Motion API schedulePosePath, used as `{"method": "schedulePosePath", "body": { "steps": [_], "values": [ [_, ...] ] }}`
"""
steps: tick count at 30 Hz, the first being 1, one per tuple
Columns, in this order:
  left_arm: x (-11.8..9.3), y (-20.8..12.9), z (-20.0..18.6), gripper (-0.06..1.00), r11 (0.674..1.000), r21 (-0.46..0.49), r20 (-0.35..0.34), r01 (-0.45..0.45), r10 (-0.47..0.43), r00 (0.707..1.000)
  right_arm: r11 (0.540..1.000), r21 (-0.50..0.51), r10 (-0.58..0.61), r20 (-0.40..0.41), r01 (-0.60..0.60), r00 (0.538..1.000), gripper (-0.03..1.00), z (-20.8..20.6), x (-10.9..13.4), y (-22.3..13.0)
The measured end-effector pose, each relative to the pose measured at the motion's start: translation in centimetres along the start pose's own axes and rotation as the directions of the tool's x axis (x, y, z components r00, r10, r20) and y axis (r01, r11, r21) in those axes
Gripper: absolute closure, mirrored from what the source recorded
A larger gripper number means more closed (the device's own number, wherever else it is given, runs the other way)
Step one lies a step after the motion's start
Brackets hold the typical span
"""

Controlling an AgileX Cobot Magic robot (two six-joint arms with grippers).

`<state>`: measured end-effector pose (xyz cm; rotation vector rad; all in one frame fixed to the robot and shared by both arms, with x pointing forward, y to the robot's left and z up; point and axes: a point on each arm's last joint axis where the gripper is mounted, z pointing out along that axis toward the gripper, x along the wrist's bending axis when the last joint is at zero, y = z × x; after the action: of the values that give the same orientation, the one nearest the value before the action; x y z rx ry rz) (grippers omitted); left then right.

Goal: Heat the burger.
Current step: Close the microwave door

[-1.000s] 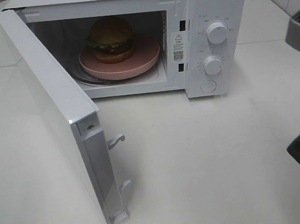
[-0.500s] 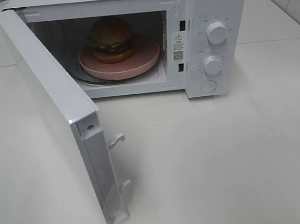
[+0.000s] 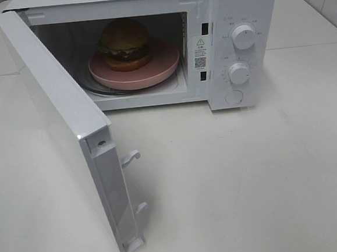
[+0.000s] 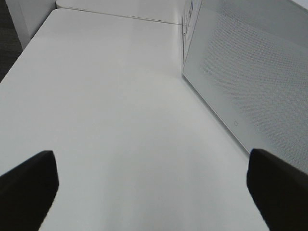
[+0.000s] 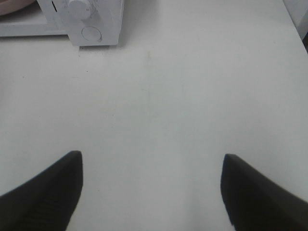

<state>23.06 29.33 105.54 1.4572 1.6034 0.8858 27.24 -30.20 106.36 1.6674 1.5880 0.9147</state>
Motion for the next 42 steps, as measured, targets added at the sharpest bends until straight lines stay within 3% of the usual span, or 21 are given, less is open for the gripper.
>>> {"method": "schedulePosePath", "body": {
  "steps": [11,42],
  "values": [
    [0.0,0.0,0.0,-0.04,1.000,0.000,0.000,0.000,0.000,1.000,0.978,-0.202,0.053,0.032,-0.045,0.998,0.21,-2.8,-0.4,-2.2],
    [0.0,0.0,0.0,-0.04,1.000,0.000,0.000,0.000,0.000,1.000,0.978,-0.203,0.057,0.038,-0.048,0.998,0.21,-2.8,-0.4,-2.2]
  ]
}}
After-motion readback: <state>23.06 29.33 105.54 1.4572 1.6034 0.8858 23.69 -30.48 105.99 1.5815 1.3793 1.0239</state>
